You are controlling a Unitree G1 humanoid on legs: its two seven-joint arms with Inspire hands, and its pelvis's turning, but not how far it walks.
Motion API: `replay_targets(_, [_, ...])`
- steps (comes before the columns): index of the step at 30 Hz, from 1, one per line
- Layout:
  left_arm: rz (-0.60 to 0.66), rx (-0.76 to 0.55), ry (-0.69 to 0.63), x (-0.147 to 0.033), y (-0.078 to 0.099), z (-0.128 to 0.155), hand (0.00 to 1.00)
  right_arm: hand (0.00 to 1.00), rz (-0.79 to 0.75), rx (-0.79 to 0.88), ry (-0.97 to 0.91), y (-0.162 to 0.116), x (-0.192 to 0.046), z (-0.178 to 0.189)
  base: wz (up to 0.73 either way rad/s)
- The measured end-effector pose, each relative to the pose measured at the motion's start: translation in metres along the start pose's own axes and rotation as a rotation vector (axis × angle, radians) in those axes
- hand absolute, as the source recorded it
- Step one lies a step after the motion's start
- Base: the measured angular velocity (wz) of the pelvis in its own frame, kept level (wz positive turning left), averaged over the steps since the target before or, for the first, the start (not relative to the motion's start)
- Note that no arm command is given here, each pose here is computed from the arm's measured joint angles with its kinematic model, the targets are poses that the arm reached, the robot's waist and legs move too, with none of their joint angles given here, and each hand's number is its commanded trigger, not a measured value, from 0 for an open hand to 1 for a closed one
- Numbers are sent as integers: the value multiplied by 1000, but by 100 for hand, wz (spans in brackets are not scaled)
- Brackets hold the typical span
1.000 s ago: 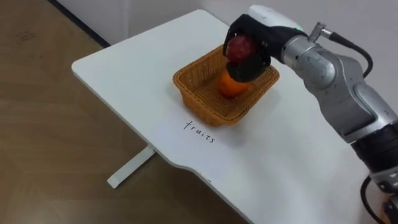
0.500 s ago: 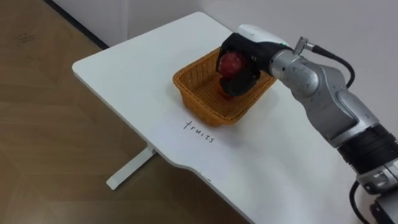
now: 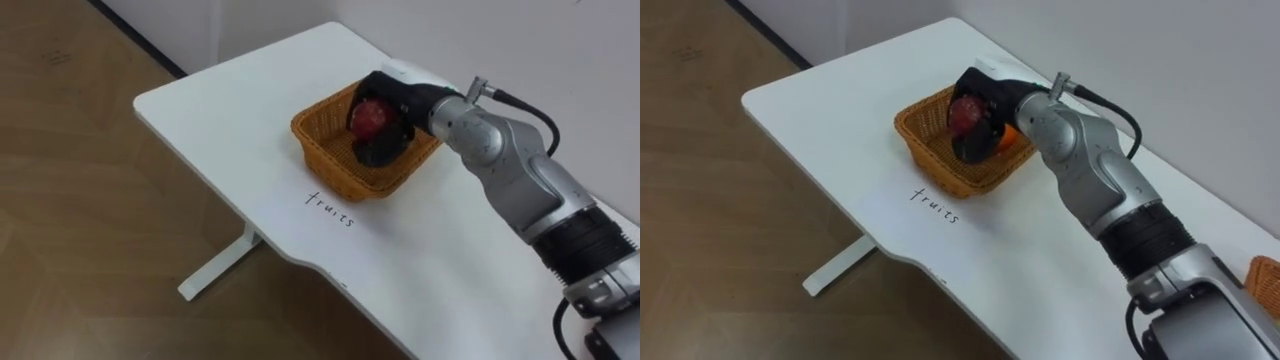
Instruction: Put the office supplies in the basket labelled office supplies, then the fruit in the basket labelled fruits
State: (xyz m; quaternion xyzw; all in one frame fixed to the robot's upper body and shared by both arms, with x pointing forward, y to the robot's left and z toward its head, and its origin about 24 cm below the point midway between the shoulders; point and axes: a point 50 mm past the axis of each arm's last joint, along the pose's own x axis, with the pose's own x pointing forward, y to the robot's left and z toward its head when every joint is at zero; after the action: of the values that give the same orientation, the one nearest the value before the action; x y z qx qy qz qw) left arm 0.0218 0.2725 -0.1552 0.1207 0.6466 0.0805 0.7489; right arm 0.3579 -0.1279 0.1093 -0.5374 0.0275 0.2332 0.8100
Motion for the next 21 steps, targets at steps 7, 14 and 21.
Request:
replay_targets(7, [-4, 2, 1, 0, 2, 0, 0, 0, -6, 5, 0, 2, 0, -1, 4])
replay_targets(14, [-9, 3, -7, 0, 2, 2, 0, 0, -30, 4, -10, 1, 0, 0, 6])
replay_targets(21, [-23, 1, -5, 0, 1, 1, 0, 0, -30, 2, -18, 1, 0, 1, 0])
